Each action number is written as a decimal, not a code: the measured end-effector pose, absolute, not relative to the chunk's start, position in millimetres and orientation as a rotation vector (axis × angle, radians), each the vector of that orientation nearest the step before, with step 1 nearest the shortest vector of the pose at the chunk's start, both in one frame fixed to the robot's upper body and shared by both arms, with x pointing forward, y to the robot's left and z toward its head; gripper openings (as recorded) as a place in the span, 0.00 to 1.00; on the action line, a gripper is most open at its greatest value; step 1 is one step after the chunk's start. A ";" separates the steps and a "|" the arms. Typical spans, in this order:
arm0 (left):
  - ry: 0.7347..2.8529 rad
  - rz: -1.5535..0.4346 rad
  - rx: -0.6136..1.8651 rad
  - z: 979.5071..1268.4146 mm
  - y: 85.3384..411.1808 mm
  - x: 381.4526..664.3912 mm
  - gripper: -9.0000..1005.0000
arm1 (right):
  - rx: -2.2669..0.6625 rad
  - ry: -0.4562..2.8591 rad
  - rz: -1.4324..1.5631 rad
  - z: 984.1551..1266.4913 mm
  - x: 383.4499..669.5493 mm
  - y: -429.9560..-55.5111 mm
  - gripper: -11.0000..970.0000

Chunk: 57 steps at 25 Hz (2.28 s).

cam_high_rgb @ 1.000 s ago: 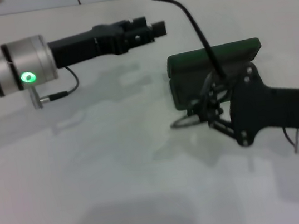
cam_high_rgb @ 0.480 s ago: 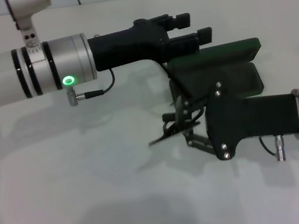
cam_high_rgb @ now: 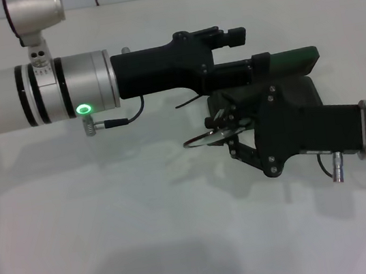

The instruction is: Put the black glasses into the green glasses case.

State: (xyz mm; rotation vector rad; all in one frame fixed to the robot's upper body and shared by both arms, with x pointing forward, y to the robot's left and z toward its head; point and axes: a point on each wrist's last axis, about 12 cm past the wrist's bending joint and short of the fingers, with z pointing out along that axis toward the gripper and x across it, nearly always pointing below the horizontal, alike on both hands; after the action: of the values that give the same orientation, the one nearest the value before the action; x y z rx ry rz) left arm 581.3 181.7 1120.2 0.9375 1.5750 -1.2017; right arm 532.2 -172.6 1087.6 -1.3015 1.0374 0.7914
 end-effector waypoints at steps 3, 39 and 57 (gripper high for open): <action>1.577 -1.204 0.937 1120.5 181.2 581.5 0.76 | -1.290 1.040 0.788 1088.3 533.3 -172.1 0.23; 1.585 -1.228 0.893 1116.5 183.2 577.6 0.76 | -1.233 1.091 0.755 1082.3 532.6 -180.2 0.26; 1.499 -1.107 0.607 1123.3 223.1 587.2 0.76 | -1.174 1.273 0.518 1068.0 536.1 -199.7 0.27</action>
State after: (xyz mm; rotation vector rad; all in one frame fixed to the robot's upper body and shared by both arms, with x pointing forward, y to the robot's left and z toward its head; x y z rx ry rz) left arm 587.2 223.1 1123.3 0.6069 1.4993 -1.1074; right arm 536.1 -199.7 1068.0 -1.1742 1.2731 0.5176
